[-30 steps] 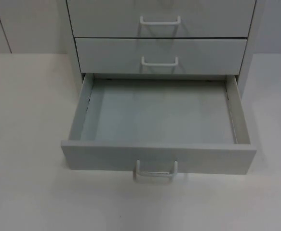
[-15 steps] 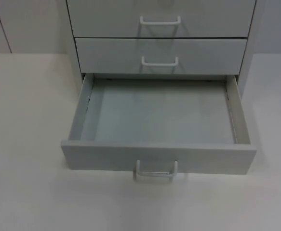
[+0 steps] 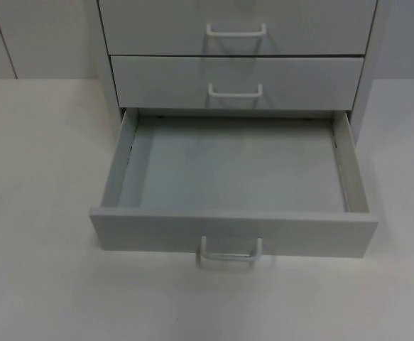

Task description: Open the drawer with the left hand, place the block into the drawer with the right hand, then close the drawer with the left hand.

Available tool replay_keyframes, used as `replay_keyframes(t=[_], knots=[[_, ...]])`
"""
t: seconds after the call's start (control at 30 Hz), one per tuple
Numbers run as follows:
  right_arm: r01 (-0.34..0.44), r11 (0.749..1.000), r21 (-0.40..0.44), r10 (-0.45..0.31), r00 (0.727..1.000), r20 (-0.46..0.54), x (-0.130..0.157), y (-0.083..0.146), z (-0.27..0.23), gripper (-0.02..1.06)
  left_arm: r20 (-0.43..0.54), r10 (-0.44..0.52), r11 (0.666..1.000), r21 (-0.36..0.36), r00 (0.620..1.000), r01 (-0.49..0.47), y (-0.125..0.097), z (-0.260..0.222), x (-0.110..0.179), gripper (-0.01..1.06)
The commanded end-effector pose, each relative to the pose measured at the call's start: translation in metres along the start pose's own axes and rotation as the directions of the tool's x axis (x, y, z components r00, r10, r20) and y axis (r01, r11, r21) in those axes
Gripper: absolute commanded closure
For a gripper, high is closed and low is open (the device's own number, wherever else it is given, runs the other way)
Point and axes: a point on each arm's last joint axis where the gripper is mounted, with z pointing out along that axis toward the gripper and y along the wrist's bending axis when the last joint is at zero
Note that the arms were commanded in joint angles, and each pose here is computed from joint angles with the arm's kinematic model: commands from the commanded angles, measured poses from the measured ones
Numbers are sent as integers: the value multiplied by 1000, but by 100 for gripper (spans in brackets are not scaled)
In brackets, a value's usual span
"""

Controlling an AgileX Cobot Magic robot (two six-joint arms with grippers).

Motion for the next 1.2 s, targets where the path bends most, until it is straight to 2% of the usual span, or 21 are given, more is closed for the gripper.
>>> replay_keyframes(t=[0.0, 0.07, 0.17, 0.7, 0.9, 0.97, 1.03, 1.07, 1.1, 1.17], knots=[[108, 994, 23, -109, 993, 33, -6, -5, 4, -1, 13, -8, 1000, 14, 1000, 8, -2, -1, 0, 3], [167, 985, 42, -169, 984, 49, -10, -9, 11, -1, 11, -8, 1000, 15, 1000, 8, -2, -1, 0, 3], [241, 970, 17, -242, 970, 21, -12, -11, 27, -1, 9, -8, 1000, 15, 1000, 8, -2, -1, 0, 3], [255, 960, -112, -265, 960, -90, -14, -12, 94, -1, 24, -5, 1000, 9, 1000, 4, -1, -1, -2, 3], [217, 971, -99, -229, 963, -141, -11, -14, 107, 0, 24, -5, 1000, 9, 1000, 4, -1, -1, -2, 3], [206, 974, -92, -219, 964, -154, -10, -15, 109, 5, 24, -5, 1000, 9, 1000, 4, -1, -1, -2, 3], [199, 976, -91, -211, 965, -154, -10, -15, 109, 19, 26, -5, 1000, 9, 1000, 4, -1, -1, -2, 3], [199, 976, -91, -211, 965, -154, -10, -15, 109, 19, 26, -5, 1000, 9, 1000, 4, -1, -1, -2, 3], [180, 980, -85, -191, 970, -151, -11, -15, 109, 33, 26, -3, 1000, 7, 1000, 3, -1, -1, -2, 3], [169, 982, -86, -181, 971, -155, -11, -15, 109, 53, 28, -4, 1000, 8, 1000, 4, -1, -1, -2, 3]])
